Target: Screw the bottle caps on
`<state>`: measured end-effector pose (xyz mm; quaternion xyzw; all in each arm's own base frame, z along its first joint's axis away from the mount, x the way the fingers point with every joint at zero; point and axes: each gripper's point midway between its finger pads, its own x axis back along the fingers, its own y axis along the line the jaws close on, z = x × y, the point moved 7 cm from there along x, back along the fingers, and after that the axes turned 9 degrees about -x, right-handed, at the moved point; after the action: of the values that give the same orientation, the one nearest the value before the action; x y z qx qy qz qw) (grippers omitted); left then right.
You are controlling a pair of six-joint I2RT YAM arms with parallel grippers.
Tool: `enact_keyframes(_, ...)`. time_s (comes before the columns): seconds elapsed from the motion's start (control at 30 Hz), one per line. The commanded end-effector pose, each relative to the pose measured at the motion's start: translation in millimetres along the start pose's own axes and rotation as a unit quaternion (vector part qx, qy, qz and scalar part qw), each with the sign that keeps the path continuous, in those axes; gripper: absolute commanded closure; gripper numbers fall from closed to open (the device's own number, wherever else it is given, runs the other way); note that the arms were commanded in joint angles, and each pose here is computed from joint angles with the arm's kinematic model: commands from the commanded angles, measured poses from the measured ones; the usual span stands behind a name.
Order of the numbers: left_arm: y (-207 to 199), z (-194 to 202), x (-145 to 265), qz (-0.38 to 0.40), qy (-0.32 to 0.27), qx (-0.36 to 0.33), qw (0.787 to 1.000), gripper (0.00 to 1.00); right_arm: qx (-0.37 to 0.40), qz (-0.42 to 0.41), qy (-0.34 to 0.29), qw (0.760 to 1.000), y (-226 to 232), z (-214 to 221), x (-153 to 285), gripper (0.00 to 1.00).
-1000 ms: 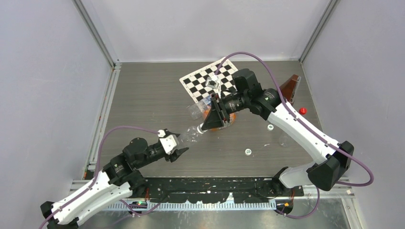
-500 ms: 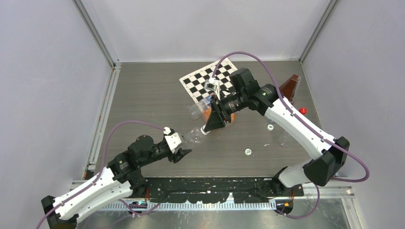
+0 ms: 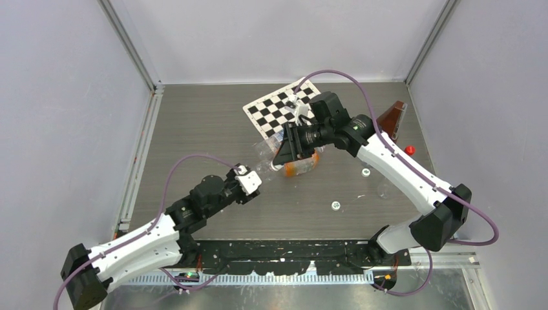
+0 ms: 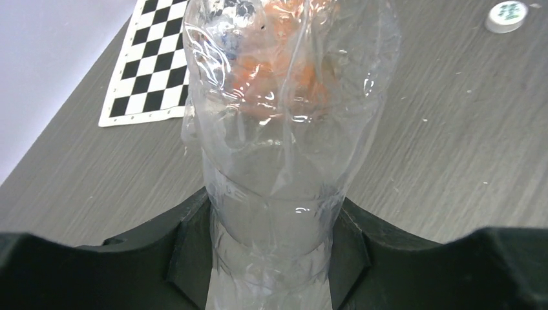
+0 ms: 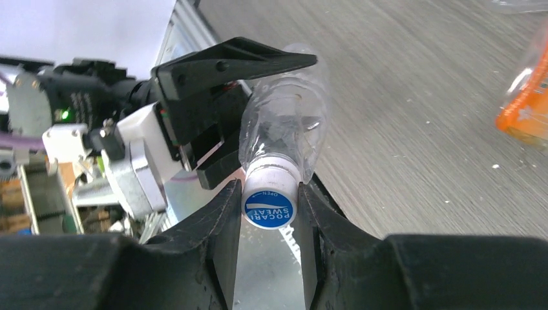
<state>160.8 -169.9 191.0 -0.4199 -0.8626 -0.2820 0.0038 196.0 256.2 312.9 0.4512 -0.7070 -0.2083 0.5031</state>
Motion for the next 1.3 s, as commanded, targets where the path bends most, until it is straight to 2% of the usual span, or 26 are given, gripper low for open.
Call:
enact_keyframes(0.0,56.7,-92.5,2.6,-0.119,-0.167,0.000,0.979,1.00,-0.069,0.085,-0.018,0.994,-4.0,9.7,-6.1,1.00)
enact_keyframes(0.23,52.6,-100.4,0.4,-0.096,-0.167,0.058,0.980,1.00,-0.099,0.105,-0.082,0.986,-7.5,8.9,-9.0,1.00)
enact_keyframes(0.43,52.5,-97.7,-2.4,-0.107,-0.177,0.043,0.978,1.00,-0.186,0.094,-0.113,0.971,-3.9,4.1,-15.1,1.00)
enact_keyframes(0.6,60.3,-96.0,-7.8,-0.139,-0.151,0.044,0.978,1.00,-0.214,0.159,-0.130,0.955,-3.8,5.8,-14.1,0.99)
enact_keyframes(0.73,59.5,-89.8,-13.0,-0.154,-0.133,0.041,0.978,1.00,-0.240,0.177,-0.142,0.944,-5.3,5.7,-14.8,0.86)
enact_keyframes(0.8,57.2,-85.4,-14.6,-0.156,-0.132,0.039,0.978,1.00,-0.249,0.179,-0.150,0.940,-5.6,5.9,-14.1,0.76)
enact_keyframes(0.9,51.8,-75.9,-16.2,-0.153,-0.124,0.044,0.979,1.00,-0.247,0.176,-0.178,0.936,-0.7,0.1,-7.1,0.53)
enact_keyframes(1.1,33.8,-39.2,-15.9,-0.150,-0.068,0.093,0.982,1.00,-0.177,0.154,-0.227,0.945,21.9,-10.9,24.8,0.21)
enact_keyframes(1.17,27.7,-28.9,-14.6,-0.143,-0.046,0.107,0.983,1.00,-0.147,0.152,-0.230,0.950,28.6,-13.2,34.2,0.15)
enact_keyframes(1.27,19.7,-15.4,-10.9,-0.128,-0.011,0.117,0.985,1.00,-0.084,0.140,-0.235,0.958,42.3,-16.2,53.9,0.13)
